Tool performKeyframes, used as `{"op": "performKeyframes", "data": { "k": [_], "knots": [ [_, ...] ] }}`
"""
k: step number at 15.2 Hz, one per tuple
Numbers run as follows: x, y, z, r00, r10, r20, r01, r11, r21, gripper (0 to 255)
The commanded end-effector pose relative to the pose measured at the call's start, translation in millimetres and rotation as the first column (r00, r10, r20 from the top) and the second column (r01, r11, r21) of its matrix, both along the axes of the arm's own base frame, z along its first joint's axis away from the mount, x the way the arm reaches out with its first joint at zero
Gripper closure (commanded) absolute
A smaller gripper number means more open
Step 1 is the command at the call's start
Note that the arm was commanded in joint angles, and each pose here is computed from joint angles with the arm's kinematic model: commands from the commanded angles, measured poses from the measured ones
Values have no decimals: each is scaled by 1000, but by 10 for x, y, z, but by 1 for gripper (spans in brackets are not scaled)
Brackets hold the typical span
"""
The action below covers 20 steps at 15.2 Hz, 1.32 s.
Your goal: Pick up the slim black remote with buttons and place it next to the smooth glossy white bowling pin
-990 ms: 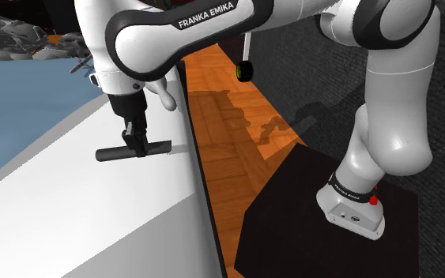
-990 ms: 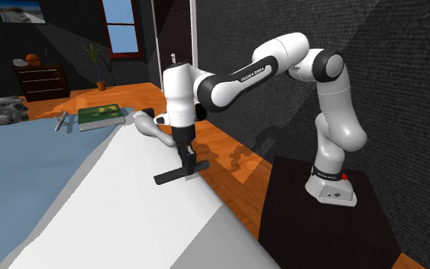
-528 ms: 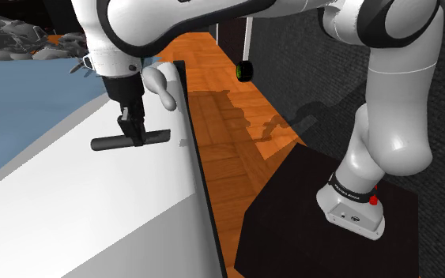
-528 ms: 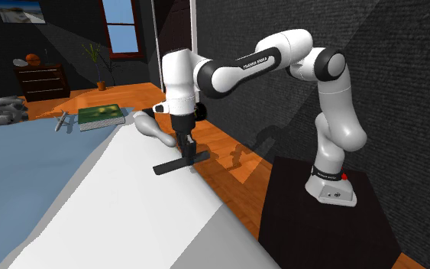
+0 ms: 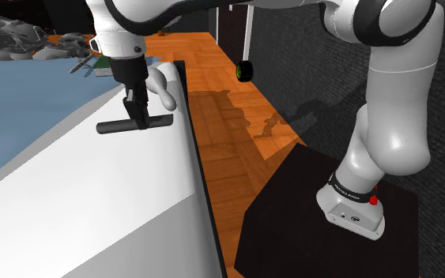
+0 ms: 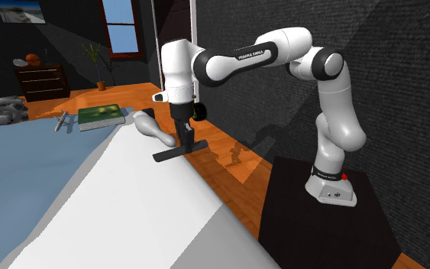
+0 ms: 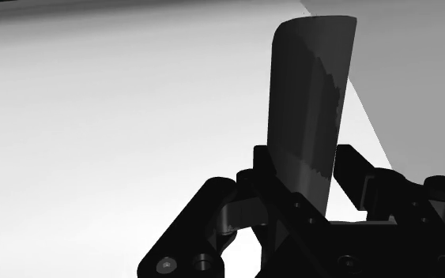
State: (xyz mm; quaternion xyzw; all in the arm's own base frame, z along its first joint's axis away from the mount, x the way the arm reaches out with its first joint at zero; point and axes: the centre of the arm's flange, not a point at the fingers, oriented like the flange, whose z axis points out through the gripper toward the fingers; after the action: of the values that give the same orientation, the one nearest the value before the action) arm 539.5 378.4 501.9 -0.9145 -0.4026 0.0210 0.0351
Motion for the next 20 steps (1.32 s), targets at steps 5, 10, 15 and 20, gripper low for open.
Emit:
{"op": "performKeyframes", "data": {
  "k": [5,10,15,20],
  "knots": [
    [398,-681,8,1000,1,0,-1,1000,0,255],
    [739,-1246,8,1000,1,0,-1,1000,0,255],
    [1080,-1811,8,1000,1,0,-1,1000,0,255],
    [1420,-2376,8,1000,1,0,-1,1000,0,255]
  ]
}}
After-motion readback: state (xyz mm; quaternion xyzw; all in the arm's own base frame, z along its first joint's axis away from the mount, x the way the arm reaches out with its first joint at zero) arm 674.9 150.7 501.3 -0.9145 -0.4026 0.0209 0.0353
